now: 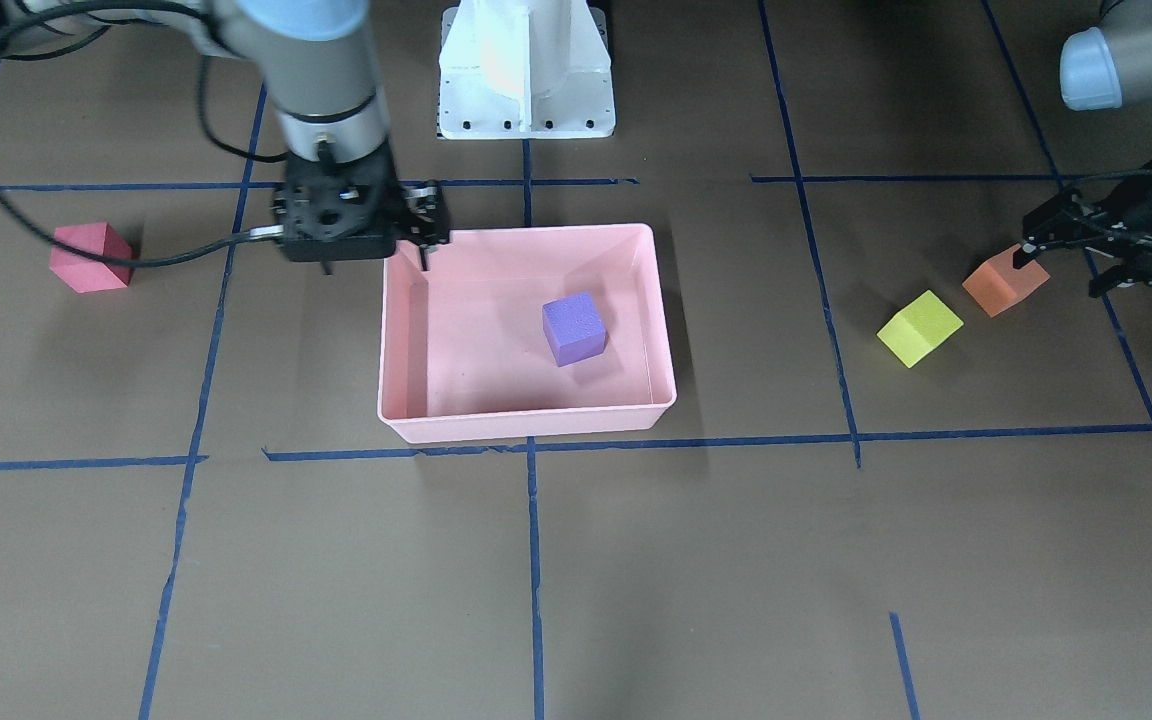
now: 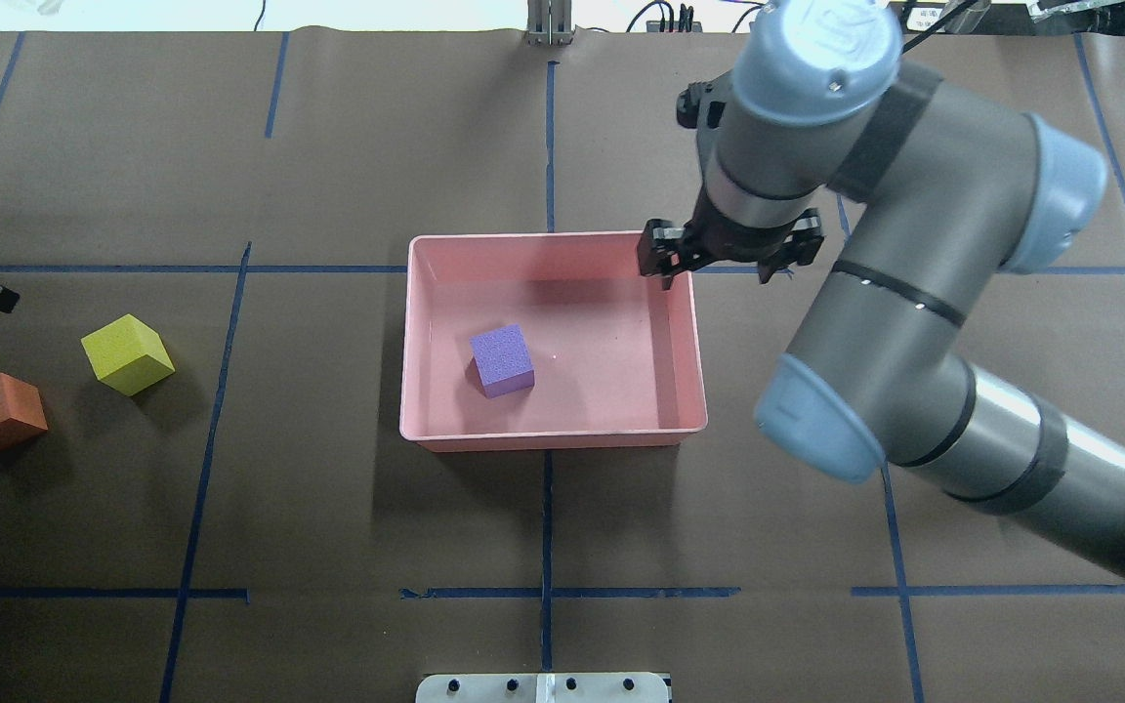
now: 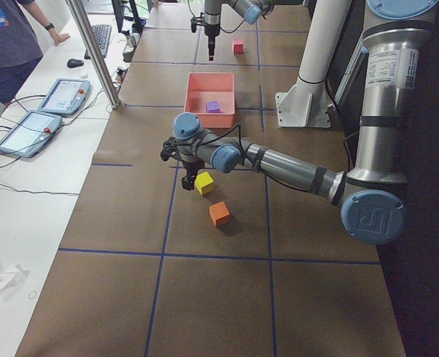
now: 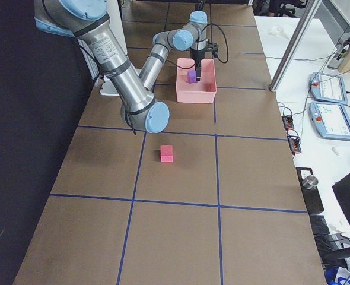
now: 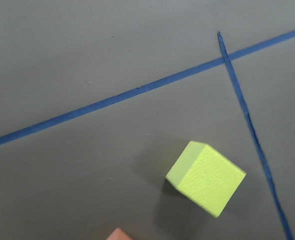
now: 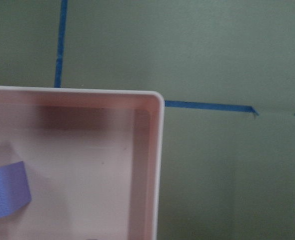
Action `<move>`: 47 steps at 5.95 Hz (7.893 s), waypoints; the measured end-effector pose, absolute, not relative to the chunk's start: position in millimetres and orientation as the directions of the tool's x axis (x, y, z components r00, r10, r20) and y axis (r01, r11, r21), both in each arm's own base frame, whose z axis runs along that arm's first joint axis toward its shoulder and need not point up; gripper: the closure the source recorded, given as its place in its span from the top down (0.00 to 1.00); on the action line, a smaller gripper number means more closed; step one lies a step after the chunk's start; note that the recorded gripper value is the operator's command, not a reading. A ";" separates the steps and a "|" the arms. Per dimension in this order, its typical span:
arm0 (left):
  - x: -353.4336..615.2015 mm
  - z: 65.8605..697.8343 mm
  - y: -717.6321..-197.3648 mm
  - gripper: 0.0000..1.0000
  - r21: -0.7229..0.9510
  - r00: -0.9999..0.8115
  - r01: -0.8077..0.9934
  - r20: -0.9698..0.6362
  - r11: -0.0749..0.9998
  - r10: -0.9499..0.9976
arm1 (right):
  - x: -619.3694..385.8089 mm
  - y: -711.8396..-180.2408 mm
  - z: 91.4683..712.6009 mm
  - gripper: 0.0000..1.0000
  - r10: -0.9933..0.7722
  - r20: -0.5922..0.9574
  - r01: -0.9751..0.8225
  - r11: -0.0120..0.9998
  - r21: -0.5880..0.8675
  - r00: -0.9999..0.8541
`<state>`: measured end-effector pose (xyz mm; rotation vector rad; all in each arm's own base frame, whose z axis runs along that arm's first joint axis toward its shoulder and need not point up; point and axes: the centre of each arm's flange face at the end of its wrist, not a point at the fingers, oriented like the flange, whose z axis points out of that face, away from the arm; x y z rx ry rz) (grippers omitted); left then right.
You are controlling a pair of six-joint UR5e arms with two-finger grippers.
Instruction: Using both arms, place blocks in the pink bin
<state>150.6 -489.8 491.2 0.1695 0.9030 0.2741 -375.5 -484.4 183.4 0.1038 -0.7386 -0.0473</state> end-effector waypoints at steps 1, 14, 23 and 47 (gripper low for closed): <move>178.1 488.0 -485.1 1.00 0.207 0.622 -0.100 -0.751 0.973 0.223 | -335.5 -502.7 210.0 1.00 -0.138 0.654 0.053 0.987 0.149 0.744; 309.5 515.7 -478.2 0.13 -0.302 0.640 0.285 -0.647 0.910 -0.415 | -262.6 -521.7 267.7 1.00 -0.238 0.607 0.134 0.968 0.212 0.758; 439.9 81.7 -469.6 1.00 -0.235 0.501 0.300 -0.786 0.924 -0.363 | -116.1 -383.7 526.1 1.00 -0.342 0.612 0.204 0.937 0.285 0.713; 181.6 396.1 -483.1 1.00 0.293 0.665 -0.279 -0.628 0.914 0.404 | -444.4 -439.3 126.1 1.00 0.149 0.747 -0.161 0.985 -0.057 0.647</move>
